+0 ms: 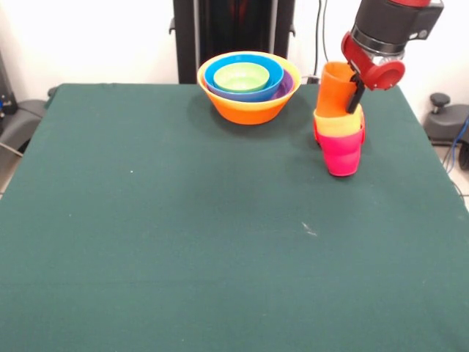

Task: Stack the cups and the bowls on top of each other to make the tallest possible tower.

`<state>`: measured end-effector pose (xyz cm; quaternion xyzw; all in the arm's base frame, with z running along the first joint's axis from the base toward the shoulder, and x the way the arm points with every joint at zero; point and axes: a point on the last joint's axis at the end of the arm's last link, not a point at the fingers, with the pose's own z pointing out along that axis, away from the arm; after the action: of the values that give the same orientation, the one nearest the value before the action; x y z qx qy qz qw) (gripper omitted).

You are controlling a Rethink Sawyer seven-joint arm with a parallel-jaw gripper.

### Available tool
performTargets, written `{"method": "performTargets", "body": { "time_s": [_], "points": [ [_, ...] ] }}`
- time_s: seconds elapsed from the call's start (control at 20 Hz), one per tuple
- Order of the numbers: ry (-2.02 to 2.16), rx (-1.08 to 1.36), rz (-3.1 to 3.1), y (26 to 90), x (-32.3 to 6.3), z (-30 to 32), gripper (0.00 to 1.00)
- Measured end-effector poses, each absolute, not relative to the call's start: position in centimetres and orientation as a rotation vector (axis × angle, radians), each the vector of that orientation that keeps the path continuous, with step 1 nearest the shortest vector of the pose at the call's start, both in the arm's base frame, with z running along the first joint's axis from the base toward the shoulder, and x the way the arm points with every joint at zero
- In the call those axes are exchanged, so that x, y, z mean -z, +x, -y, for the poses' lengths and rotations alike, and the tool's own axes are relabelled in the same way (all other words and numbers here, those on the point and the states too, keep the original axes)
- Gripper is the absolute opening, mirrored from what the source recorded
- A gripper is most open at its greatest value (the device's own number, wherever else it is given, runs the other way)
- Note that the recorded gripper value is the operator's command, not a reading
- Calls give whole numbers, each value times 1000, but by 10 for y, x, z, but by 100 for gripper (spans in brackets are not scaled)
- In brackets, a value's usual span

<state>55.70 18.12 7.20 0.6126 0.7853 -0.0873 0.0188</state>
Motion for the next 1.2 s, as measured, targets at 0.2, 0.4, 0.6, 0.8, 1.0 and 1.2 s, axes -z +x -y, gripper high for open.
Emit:
{"method": "performTargets", "body": {
  "time_s": [0.2, 0.4, 0.6, 0.8, 1.0, 1.2],
  "points": [
    [1896, 250, -2435, 560, -80, -184, 0],
    [1891, 233, -2432, 561, -86, -188, 0],
    [1892, 214, -2426, 562, -90, -194, 0],
    [1890, 183, -2393, 568, -91, -196, 0],
    [1880, 163, -2366, 573, -89, -194, 0],
    [1877, 144, -2336, 578, -87, -192, 0]
  ]
}}
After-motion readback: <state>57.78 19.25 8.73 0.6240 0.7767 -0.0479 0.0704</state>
